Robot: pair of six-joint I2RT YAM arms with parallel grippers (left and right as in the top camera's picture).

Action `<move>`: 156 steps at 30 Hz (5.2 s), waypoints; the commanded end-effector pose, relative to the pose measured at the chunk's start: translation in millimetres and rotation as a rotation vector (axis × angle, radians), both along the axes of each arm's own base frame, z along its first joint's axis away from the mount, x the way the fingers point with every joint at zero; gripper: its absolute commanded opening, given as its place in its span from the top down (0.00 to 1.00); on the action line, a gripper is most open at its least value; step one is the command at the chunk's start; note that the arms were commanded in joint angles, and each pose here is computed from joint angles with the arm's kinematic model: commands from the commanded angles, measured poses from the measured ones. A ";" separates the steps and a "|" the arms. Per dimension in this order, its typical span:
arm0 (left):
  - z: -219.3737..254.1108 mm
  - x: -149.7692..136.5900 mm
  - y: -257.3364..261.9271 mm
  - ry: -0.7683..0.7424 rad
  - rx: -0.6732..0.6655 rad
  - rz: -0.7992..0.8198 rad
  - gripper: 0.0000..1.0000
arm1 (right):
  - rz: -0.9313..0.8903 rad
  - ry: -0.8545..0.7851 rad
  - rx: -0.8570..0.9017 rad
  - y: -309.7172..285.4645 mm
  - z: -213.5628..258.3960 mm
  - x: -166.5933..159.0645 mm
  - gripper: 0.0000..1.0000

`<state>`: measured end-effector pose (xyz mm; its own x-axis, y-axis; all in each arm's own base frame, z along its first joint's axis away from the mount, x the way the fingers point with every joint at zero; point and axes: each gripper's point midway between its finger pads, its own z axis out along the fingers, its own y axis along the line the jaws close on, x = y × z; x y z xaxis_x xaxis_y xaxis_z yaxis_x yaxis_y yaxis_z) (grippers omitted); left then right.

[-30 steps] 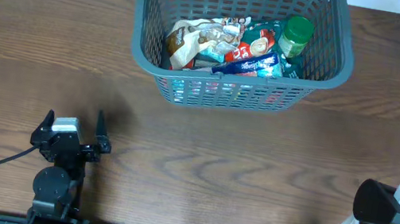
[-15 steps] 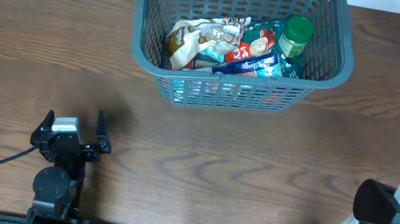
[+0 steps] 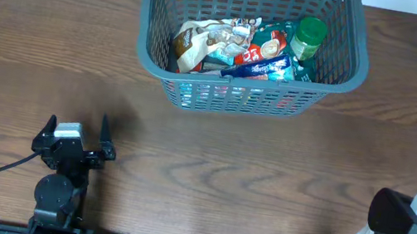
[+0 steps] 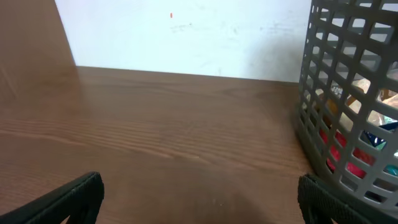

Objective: Pack container

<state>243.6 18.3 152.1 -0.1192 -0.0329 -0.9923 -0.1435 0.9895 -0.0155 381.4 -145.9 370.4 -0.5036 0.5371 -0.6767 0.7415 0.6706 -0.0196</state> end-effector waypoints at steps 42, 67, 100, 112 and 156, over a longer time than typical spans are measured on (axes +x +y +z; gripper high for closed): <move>-19.7 -0.5 3.4 0.053 0.015 0.016 0.02 | 0.302 -0.612 -0.053 91.1 93.5 -202.8 0.01; -19.6 -0.5 3.4 0.053 0.015 0.016 0.01 | 0.917 -0.787 -0.421 161.0 -18.6 -167.9 0.01; -19.6 -0.5 3.4 0.053 0.015 0.016 0.01 | 0.895 -1.030 -0.530 165.8 -109.8 -146.9 0.01; -19.6 -0.5 3.4 0.053 0.015 0.016 0.01 | 0.903 -0.995 -0.512 166.1 -128.7 -142.0 0.01; -19.6 -0.5 3.4 0.053 0.015 0.016 0.01 | 0.688 -0.994 -0.328 139.0 -148.6 -136.8 0.01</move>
